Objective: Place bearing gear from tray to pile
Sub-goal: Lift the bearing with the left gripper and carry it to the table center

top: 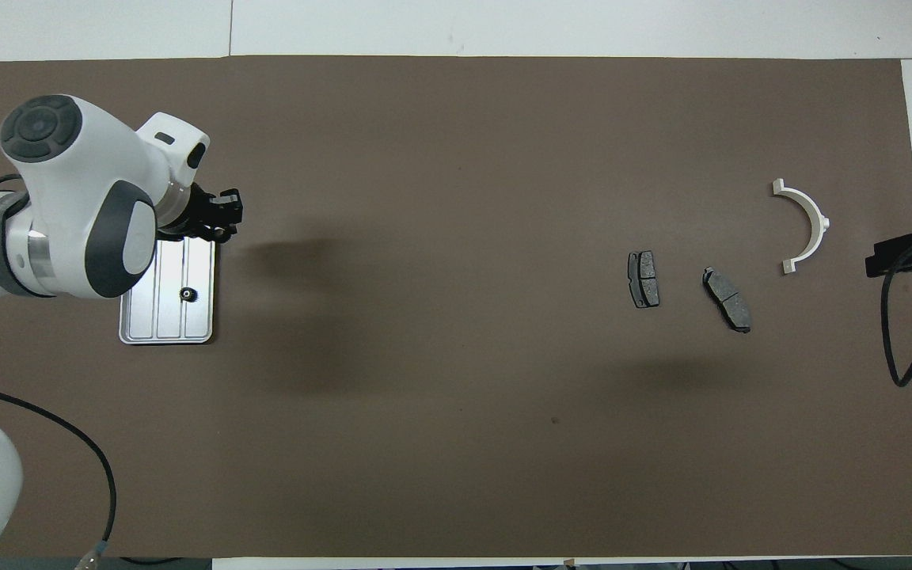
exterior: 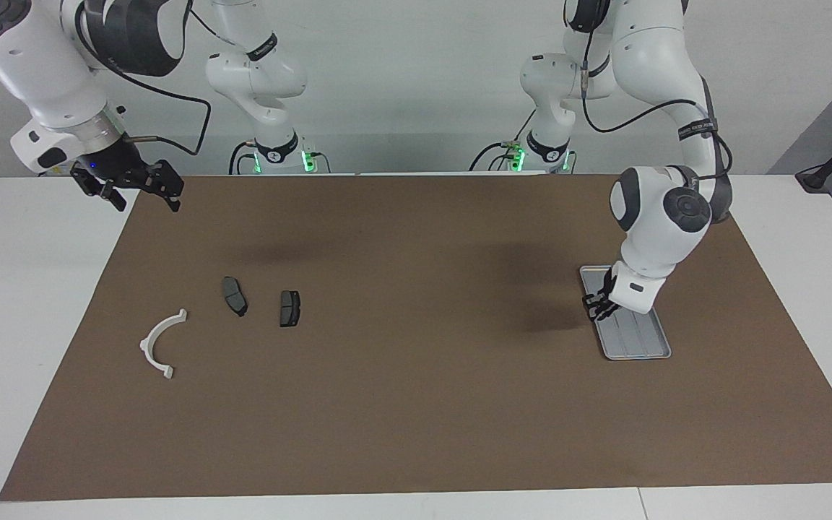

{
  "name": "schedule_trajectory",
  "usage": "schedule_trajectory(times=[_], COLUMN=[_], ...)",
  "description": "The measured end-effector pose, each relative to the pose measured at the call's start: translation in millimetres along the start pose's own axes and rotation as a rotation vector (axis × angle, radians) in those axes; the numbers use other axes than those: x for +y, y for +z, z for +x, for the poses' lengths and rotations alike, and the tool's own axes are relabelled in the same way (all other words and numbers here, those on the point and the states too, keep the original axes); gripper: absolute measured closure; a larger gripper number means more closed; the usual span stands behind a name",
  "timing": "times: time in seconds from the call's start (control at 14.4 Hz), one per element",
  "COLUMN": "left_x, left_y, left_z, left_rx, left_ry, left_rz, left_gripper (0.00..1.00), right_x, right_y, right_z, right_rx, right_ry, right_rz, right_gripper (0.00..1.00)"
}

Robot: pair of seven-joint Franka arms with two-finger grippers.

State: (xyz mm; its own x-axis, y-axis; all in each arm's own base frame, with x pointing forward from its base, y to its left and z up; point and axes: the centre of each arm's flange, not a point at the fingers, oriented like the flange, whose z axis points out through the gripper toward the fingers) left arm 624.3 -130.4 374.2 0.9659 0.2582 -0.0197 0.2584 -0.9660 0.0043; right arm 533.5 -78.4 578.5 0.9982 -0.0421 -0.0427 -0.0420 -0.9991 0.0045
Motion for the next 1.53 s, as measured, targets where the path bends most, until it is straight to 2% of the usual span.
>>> schedule_trajectory(times=[0.21,0.49,0.76,1.04,1.53], left_x=[74.3,177.9,243.1,269.5,281.8], left_y=[-15.5,-14.7,1.8,34.8,59.9], left_z=[-34.1,-109.7,-146.6,-150.0,-165.2], left_rx=[0.014,0.02,0.027,0.029,0.023], left_ry=[-0.126,-0.227,-0.265,-0.269,-0.254], left_rz=[-0.01,-0.02,-0.04,-0.04,-0.026], left_gripper=[0.65,0.65,0.65,0.65,0.65], right_x=[6.1,23.0,27.8,28.2,26.3], right_y=[0.7,2.2,10.1,21.8,40.2], right_z=[2.1,5.1,9.5,16.2,20.9], right_rx=[0.022,0.06,0.064,0.062,0.058], right_ry=[0.008,-0.012,-0.017,-0.018,-0.023], right_rz=[-0.002,-0.007,-0.009,-0.01,-0.01], right_gripper=[0.0,0.0,0.0,0.0,0.0])
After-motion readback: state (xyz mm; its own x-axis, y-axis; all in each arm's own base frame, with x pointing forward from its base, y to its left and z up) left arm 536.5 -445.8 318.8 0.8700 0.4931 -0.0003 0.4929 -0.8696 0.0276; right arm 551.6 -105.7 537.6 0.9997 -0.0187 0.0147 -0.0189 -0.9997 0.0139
